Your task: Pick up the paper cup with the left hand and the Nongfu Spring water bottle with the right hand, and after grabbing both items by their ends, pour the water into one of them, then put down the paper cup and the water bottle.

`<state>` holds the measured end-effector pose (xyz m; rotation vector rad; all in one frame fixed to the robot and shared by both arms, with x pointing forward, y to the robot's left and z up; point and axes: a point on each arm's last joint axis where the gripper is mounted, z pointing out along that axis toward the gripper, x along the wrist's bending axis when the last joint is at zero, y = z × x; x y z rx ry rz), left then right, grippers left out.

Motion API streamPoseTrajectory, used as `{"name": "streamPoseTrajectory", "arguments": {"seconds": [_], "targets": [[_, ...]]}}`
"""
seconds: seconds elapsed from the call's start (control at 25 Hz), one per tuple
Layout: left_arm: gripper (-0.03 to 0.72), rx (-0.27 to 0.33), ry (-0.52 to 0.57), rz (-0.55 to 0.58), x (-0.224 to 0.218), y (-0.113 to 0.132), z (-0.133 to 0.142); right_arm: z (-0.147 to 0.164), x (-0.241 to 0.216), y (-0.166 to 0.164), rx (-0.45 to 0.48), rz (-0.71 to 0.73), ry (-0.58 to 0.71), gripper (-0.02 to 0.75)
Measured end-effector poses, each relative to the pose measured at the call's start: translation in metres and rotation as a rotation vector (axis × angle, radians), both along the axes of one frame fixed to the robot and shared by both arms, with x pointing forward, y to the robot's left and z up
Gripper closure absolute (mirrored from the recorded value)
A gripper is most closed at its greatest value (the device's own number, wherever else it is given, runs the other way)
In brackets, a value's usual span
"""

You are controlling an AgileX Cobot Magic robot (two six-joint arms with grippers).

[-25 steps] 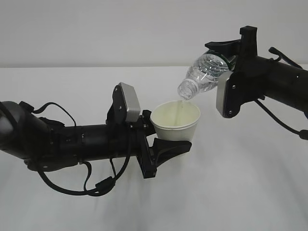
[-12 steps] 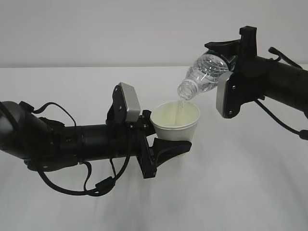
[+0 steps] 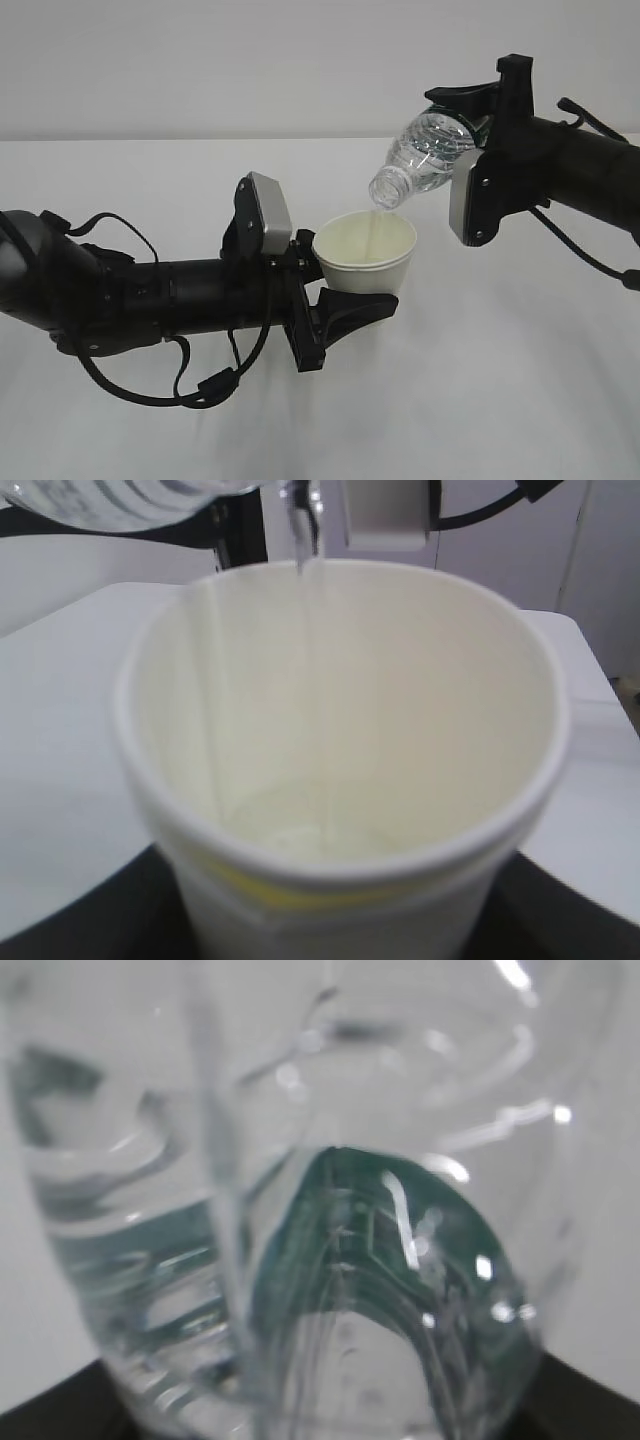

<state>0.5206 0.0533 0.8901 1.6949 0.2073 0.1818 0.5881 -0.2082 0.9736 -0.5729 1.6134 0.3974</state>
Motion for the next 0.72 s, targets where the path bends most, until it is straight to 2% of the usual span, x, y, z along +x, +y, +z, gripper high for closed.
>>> {"name": "streamPoseTrajectory", "arguments": {"seconds": [0.72], "targets": [[0.251,0.004,-0.003,-0.011,-0.0010,-0.0002,-0.0003,0.0000,0.0000,0.0000,-0.014,0.002,-0.010,0.291]]}}
